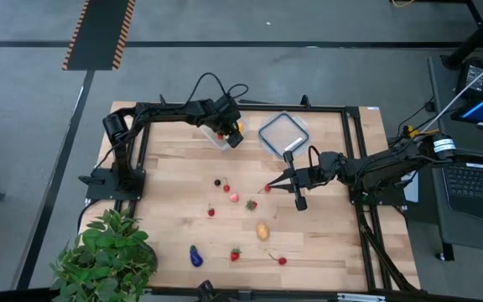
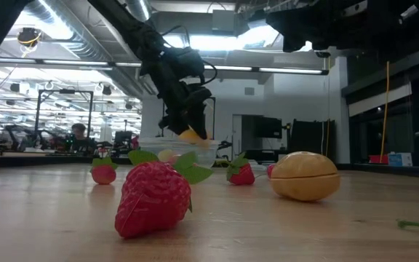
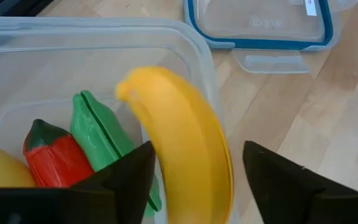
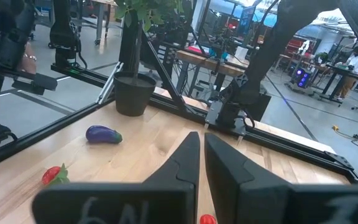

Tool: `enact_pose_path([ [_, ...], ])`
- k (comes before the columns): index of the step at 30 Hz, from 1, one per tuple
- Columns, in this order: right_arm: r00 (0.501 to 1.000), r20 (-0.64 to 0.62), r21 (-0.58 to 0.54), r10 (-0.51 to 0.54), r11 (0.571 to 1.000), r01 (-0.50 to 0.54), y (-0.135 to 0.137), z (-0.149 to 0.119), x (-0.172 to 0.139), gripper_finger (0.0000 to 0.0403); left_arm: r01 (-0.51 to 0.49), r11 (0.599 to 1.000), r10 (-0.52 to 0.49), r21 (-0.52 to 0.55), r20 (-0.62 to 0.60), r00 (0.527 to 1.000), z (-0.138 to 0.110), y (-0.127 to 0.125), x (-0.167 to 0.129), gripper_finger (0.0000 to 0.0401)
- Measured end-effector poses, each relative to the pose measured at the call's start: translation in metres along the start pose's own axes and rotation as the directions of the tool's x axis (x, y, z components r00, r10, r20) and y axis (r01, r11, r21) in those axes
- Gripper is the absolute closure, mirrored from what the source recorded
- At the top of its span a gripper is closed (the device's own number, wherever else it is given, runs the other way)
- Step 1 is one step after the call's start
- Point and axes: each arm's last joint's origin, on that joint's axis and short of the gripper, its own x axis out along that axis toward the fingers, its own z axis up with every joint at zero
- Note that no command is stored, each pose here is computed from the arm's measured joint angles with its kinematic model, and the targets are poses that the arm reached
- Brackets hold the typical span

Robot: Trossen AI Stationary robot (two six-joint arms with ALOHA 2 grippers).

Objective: Pick and placing Produce into tupperware
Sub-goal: Put the potato into the transparent container

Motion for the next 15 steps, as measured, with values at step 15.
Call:
enact_pose_path([
  [15,1.0,0.0,0.0,0.001,1.0,-0.001,0.0,0.0,0.0,0.0375,0.008,1.0,-0.008,0.003,0.025,1.0,0.005,-0.003,-0.024,0.014],
])
